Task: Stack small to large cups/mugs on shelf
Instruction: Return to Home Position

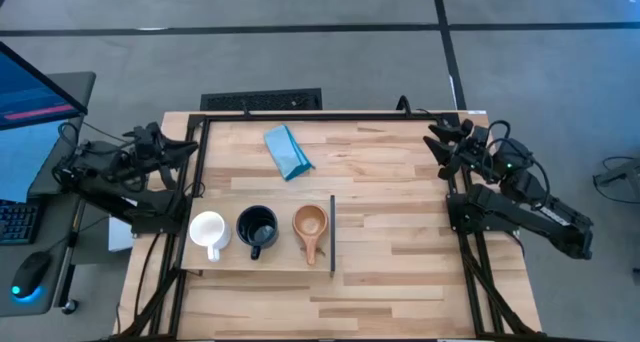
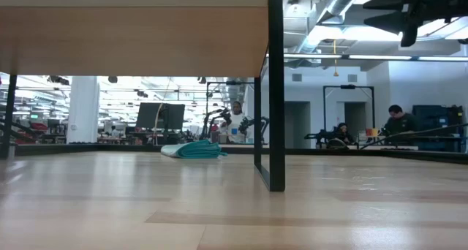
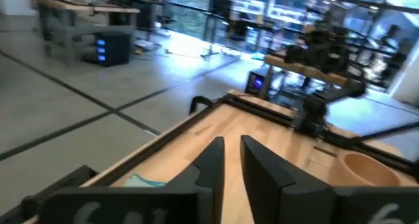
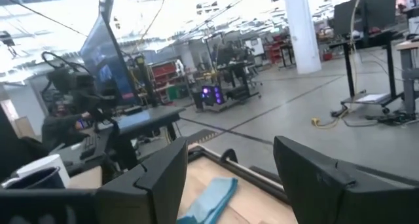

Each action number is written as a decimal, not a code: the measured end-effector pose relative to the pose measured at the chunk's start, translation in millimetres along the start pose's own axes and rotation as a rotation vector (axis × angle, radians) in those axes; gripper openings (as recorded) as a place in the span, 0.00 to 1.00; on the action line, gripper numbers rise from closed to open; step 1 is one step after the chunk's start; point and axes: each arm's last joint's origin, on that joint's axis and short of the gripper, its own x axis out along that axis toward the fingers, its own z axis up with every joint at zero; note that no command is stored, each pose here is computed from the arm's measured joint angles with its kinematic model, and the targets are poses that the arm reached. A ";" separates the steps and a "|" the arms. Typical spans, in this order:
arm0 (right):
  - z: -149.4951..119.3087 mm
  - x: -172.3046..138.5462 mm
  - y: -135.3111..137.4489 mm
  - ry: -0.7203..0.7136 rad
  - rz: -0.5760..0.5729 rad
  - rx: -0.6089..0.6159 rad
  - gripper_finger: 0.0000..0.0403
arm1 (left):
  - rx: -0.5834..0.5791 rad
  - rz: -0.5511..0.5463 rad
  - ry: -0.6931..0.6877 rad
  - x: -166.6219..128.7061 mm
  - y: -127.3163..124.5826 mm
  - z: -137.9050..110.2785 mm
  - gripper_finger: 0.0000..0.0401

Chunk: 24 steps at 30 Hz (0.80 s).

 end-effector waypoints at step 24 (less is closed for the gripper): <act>-9.5 -1.9 -9.8 0.044 -0.195 -0.016 0.62 | 0.244 0.194 -0.039 4.2 7.7 -19.4 0.03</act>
